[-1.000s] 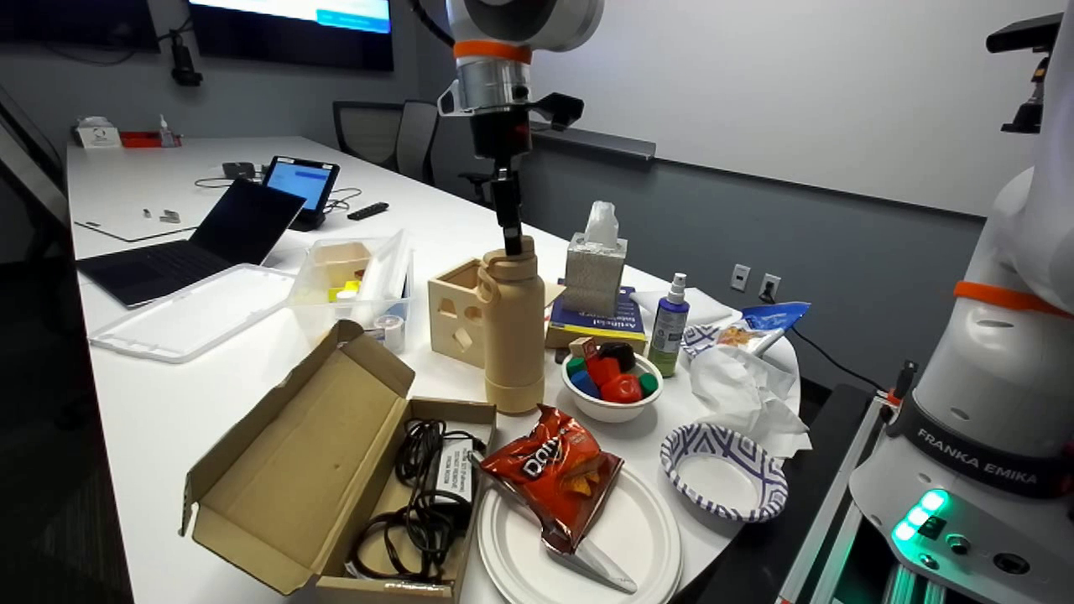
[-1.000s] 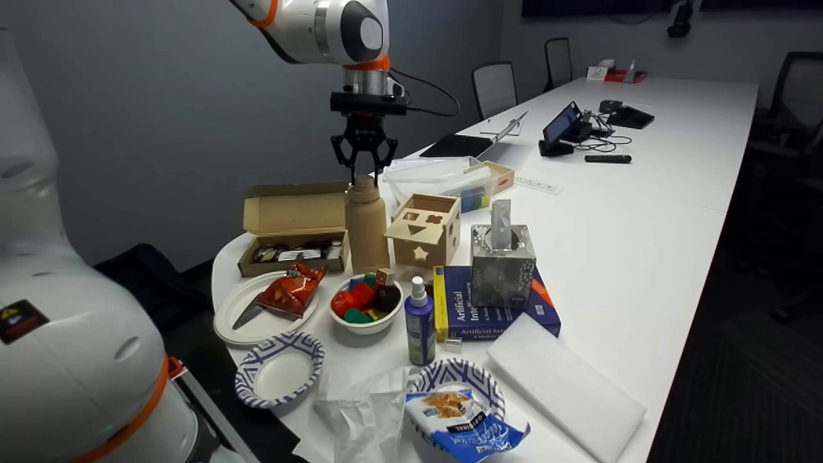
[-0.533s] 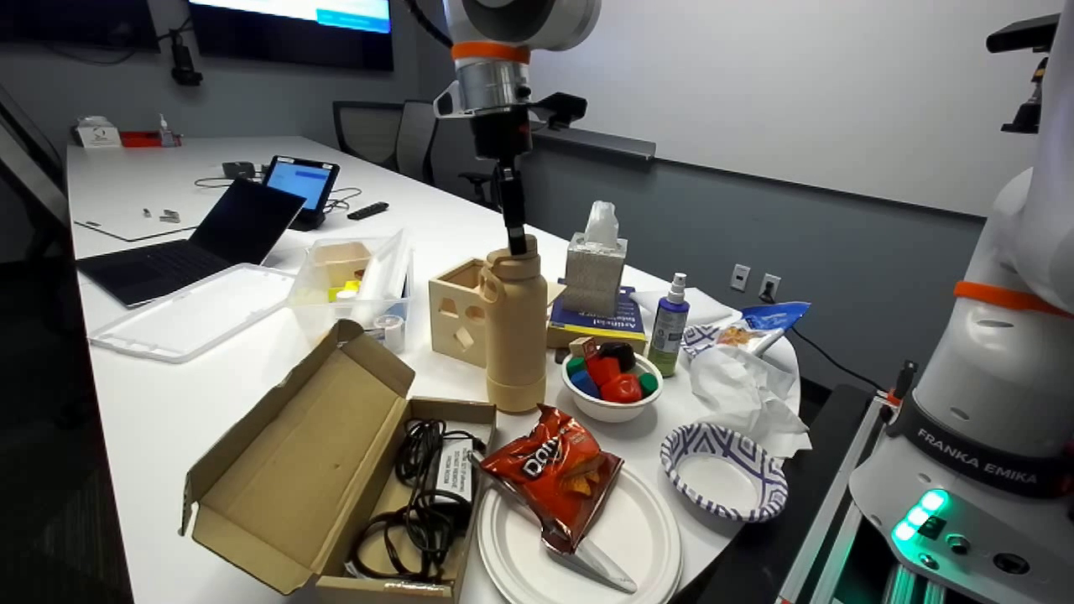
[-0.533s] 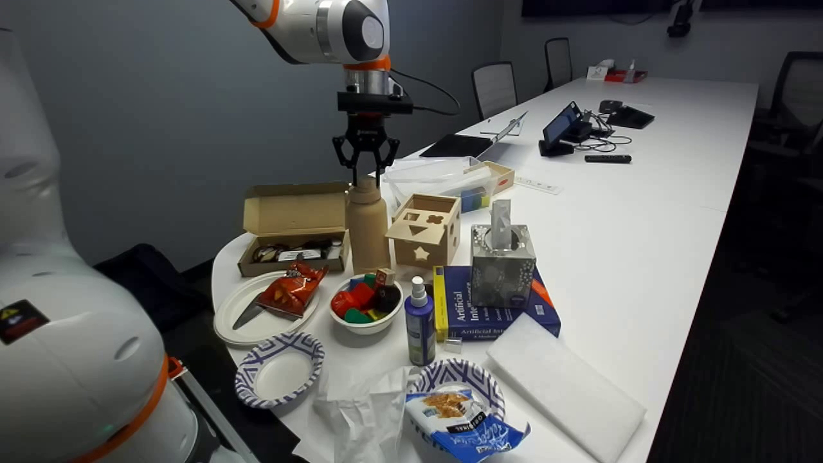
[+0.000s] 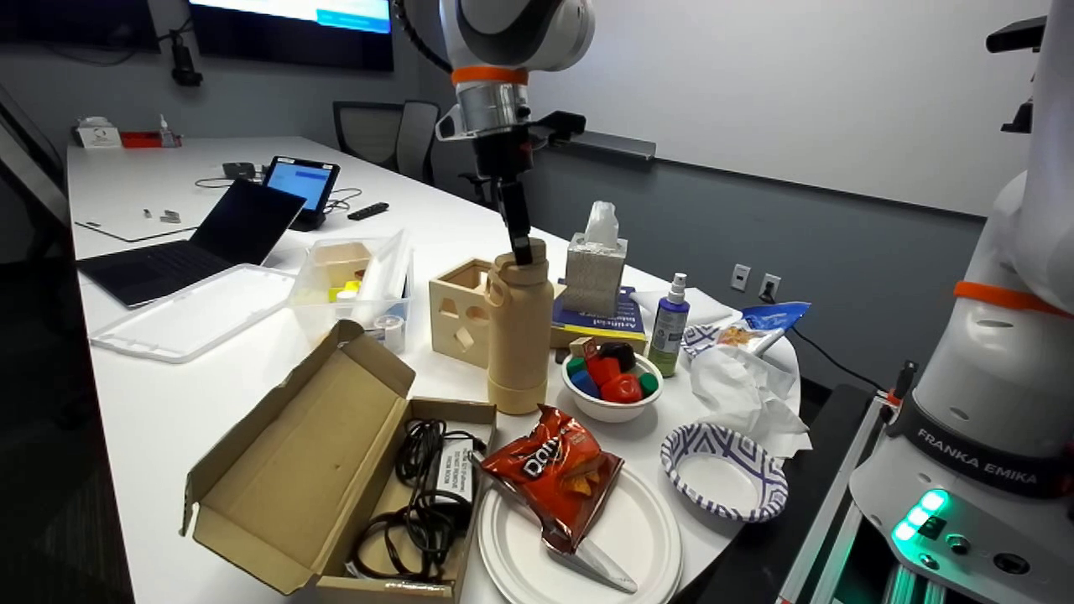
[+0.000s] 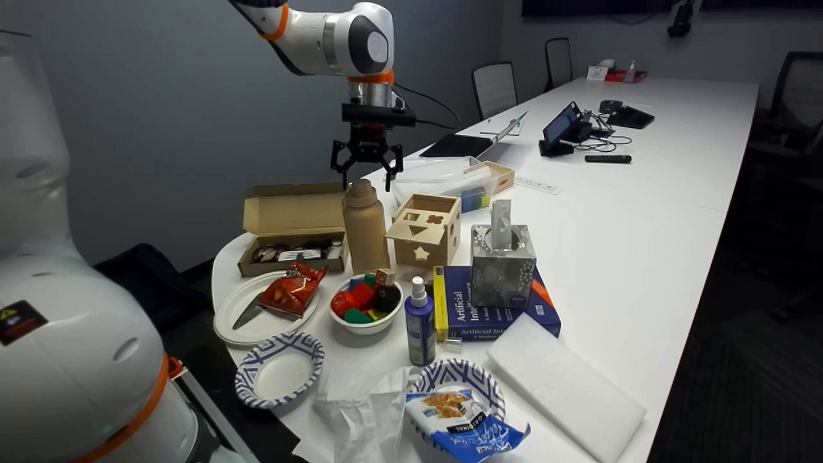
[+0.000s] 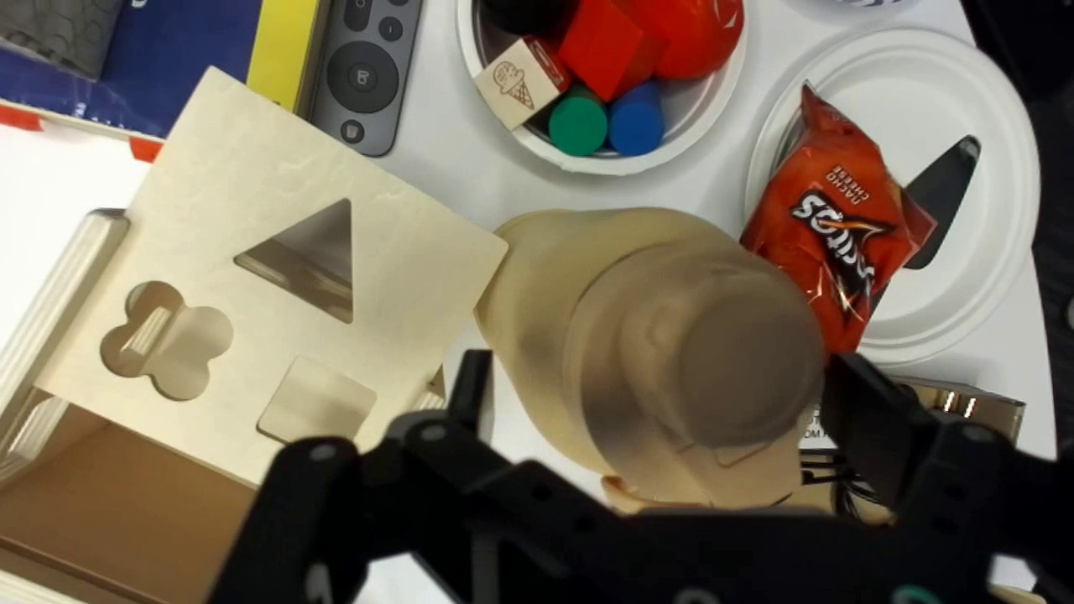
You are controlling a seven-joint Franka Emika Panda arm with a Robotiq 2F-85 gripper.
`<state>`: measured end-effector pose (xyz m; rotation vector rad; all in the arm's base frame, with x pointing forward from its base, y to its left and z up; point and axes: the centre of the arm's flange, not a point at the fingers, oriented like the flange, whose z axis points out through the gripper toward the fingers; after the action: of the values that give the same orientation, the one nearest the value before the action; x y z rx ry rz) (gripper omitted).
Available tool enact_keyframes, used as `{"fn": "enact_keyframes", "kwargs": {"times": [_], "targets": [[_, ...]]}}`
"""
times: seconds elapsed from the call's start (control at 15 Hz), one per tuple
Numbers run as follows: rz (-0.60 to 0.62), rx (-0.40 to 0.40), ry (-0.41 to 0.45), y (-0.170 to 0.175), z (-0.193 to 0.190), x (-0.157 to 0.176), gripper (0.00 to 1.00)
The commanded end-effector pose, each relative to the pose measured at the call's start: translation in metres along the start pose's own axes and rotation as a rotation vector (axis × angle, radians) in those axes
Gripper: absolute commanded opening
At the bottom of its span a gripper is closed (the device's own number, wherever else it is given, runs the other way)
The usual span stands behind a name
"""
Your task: Twist the bottle on the table
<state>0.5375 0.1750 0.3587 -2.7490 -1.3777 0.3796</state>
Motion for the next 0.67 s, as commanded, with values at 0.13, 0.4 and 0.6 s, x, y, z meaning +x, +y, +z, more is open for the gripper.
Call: {"fn": "enact_keyframes", "kwargs": {"times": [0.13, 0.4, 0.6], "targets": [[0.027, 0.013, 0.039, 0.01, -0.02, -0.009, 1.0], [0.077, 0.019, 0.076, 0.013, -0.037, -0.013, 1.0], [0.098, 0.001, 0.1, 0.015, -0.046, -0.02, 1.0]]}}
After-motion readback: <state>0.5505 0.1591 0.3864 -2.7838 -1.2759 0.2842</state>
